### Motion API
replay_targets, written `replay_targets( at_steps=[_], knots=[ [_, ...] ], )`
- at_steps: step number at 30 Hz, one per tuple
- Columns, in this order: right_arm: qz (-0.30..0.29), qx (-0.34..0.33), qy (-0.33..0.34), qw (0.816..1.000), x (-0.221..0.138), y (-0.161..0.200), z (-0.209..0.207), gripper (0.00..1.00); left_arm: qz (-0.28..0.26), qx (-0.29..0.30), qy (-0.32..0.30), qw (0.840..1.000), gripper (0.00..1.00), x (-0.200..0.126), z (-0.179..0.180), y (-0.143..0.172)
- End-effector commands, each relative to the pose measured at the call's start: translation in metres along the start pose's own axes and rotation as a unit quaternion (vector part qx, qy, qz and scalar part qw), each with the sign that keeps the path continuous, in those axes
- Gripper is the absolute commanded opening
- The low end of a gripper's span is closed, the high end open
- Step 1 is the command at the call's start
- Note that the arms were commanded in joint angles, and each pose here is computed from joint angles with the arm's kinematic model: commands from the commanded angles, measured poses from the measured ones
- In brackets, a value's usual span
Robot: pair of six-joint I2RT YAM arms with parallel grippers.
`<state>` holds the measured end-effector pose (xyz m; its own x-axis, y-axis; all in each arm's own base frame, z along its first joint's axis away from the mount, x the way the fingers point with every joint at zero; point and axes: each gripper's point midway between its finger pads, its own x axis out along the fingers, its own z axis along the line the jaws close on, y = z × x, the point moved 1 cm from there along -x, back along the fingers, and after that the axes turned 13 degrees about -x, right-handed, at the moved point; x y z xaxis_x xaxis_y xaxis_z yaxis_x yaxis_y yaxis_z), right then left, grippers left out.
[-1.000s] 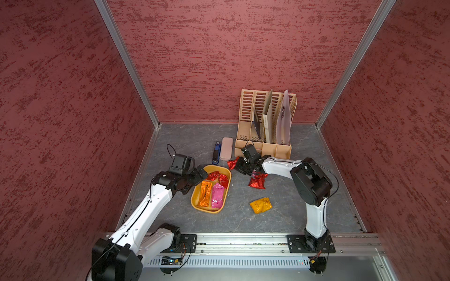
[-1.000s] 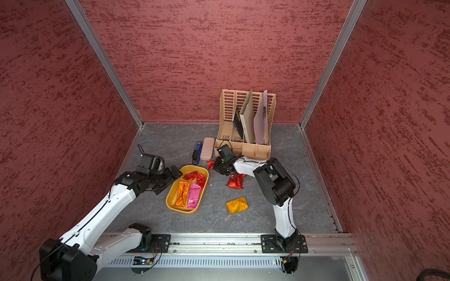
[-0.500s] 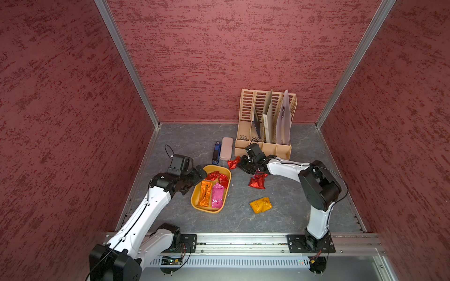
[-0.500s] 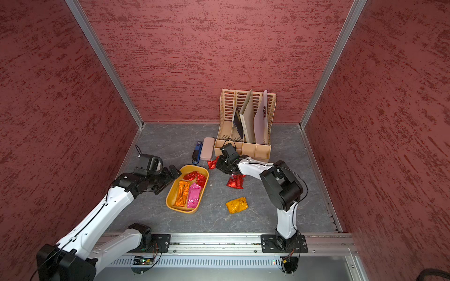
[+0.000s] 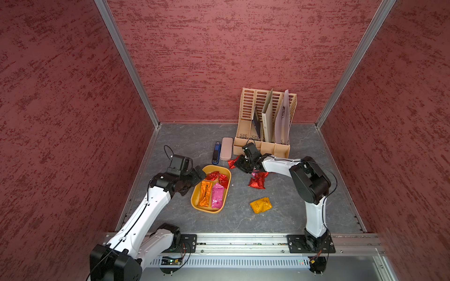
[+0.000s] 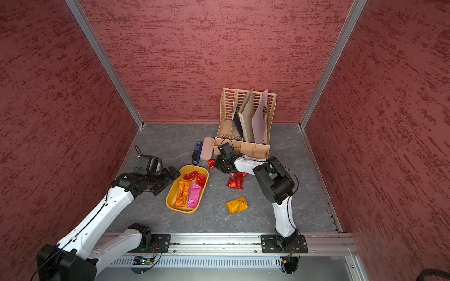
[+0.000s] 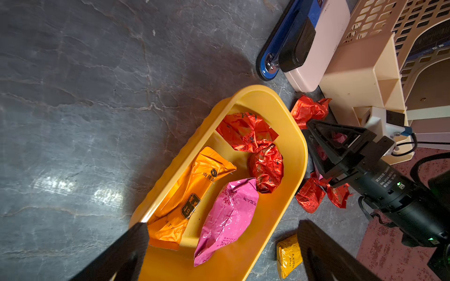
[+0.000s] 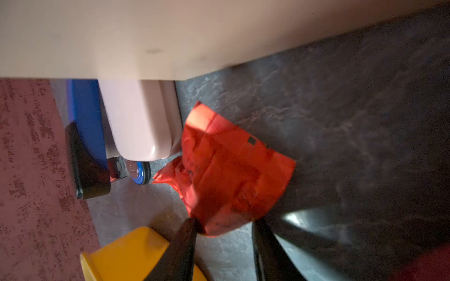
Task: Put the tea bags into the storage box
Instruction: Pick up the tea bag from the center of the board, then place the tea bag in the storage box.
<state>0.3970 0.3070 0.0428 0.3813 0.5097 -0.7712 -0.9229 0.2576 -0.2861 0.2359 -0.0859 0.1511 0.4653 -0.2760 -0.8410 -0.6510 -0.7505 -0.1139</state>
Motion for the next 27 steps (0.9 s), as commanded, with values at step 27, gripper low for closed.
replay_targets(
  at_steps=[27],
  knots=[
    [0.064,-0.271,-0.083,0.957,-0.155,0.111,0.067,0.0,-0.007,-0.048,0.02,0.999,1.0,0.011,0.003,-0.001]
  ],
)
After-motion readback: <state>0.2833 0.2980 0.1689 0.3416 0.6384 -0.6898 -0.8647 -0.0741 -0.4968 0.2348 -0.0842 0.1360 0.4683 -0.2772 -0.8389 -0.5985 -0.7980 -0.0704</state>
